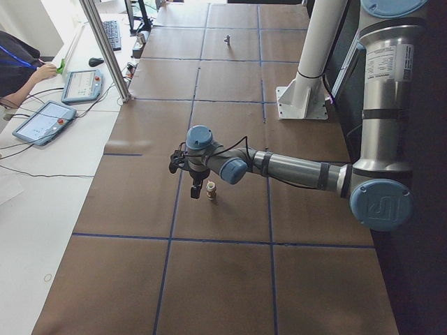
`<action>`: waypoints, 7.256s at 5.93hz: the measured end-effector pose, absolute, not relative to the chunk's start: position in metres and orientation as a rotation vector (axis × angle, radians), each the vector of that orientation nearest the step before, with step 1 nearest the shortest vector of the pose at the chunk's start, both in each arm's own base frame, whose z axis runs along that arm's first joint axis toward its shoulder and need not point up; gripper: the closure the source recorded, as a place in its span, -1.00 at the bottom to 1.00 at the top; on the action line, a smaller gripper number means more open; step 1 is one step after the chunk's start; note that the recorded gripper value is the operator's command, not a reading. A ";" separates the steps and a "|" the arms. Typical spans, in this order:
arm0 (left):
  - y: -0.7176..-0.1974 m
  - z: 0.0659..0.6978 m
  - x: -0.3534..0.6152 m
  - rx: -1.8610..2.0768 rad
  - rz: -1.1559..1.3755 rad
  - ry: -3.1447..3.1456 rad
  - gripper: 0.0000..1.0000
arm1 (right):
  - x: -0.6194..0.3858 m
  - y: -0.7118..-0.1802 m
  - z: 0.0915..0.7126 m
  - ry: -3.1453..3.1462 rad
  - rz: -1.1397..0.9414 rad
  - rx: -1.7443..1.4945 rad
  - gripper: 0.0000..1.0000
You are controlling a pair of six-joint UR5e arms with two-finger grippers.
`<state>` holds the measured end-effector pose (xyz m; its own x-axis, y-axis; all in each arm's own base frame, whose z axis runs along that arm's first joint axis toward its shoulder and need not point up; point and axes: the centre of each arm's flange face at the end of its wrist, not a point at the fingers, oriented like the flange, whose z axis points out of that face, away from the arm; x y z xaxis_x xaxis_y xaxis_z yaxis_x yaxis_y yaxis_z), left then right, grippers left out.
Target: Assemble PPR valve and pipe with both arms
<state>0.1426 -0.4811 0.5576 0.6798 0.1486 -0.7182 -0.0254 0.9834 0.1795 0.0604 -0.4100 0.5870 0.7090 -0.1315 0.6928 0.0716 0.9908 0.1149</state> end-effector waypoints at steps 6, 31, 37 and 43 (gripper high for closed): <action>-0.467 0.560 0.182 0.118 0.125 0.805 0.89 | 0.059 -0.407 0.590 -0.776 -0.110 0.074 -1.00; -0.452 0.124 0.601 0.005 -0.120 0.816 0.83 | 0.047 -0.408 0.587 -0.818 -0.133 0.069 -1.00; -0.463 0.121 0.586 0.028 -0.141 0.841 -1.00 | 0.047 -0.408 0.586 -0.818 -0.133 0.071 -1.00; -0.540 0.297 0.351 0.119 0.194 0.808 -1.00 | 0.047 -0.408 0.587 -0.816 -0.133 0.068 -1.00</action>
<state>0.3512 -0.5397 0.2974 0.6744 0.2177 -0.7055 -0.1269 0.9755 0.1797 0.0470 -0.4083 0.5869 0.6771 -0.1443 0.7216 0.0916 0.9895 0.1119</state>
